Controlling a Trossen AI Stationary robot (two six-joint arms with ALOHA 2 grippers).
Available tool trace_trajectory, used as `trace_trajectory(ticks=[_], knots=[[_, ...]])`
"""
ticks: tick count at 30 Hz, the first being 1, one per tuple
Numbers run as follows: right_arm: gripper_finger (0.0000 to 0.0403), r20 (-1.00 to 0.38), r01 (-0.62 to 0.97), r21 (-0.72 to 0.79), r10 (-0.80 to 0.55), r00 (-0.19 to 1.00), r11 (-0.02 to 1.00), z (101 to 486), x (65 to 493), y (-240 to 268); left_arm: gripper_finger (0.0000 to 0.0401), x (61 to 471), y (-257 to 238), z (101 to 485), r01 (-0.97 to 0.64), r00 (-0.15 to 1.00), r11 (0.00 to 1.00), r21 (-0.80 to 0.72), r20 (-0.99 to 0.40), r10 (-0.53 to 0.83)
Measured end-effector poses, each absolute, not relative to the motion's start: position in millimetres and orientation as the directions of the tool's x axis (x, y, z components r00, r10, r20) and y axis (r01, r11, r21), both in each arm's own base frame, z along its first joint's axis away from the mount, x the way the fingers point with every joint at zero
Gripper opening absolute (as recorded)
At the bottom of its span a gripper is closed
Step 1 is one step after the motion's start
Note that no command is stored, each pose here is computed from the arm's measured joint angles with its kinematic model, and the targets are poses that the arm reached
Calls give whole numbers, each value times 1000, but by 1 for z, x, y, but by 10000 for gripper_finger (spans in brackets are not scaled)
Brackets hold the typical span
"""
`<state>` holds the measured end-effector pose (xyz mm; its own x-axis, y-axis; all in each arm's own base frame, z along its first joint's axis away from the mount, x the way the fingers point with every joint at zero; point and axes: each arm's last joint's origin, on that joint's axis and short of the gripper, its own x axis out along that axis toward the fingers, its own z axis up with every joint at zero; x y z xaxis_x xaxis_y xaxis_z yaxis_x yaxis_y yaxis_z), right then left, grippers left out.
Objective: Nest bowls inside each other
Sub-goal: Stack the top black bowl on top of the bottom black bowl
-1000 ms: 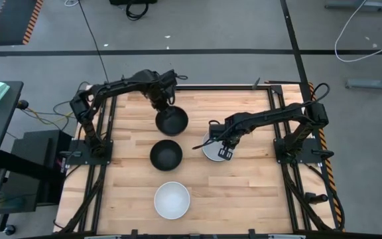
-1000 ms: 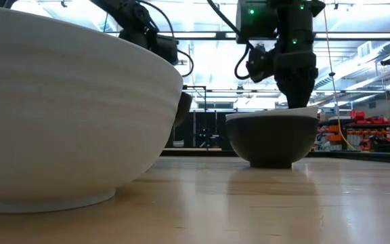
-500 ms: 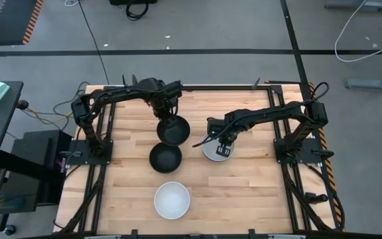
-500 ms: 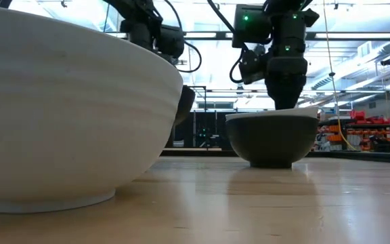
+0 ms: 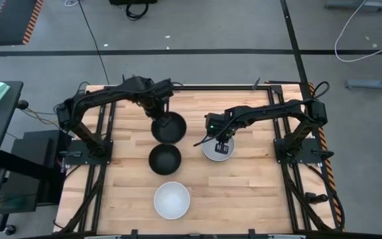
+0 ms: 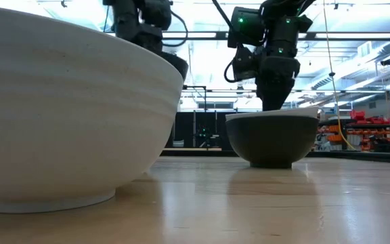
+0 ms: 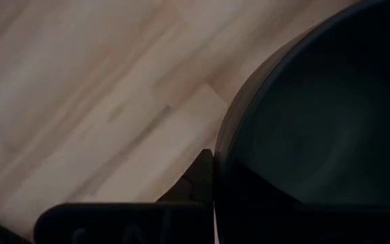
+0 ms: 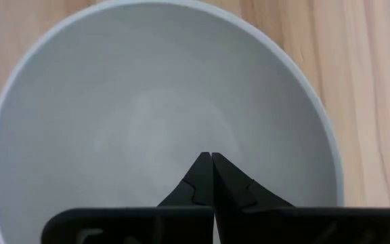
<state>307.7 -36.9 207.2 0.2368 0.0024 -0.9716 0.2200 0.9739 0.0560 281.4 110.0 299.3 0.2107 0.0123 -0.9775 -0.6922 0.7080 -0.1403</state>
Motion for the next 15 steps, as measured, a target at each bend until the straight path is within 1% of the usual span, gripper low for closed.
trace_trajectory(ticks=[8, 10, 13, 15], knots=[[0, -970, 160, 67, 26, 241, 985, 207, 308, -36, 11, 292, 68, 299, -670, 187, 730, -137, -982, -12], [0, -970, 153, 76, 37, 242, 985, 207, 308, -36, 11, 292, 61, 299, -690, 166, 717, -104, -986, 16], [0, -968, 145, 94, 57, 243, 985, 207, 308, -35, 11, 287, 52, 298, -713, 98, 699, -54, -995, 23], [0, -967, 135, 97, 61, 248, 986, 210, 306, -35, 11, 289, 47, 298, -721, 99, 691, -53, -995, 27]])
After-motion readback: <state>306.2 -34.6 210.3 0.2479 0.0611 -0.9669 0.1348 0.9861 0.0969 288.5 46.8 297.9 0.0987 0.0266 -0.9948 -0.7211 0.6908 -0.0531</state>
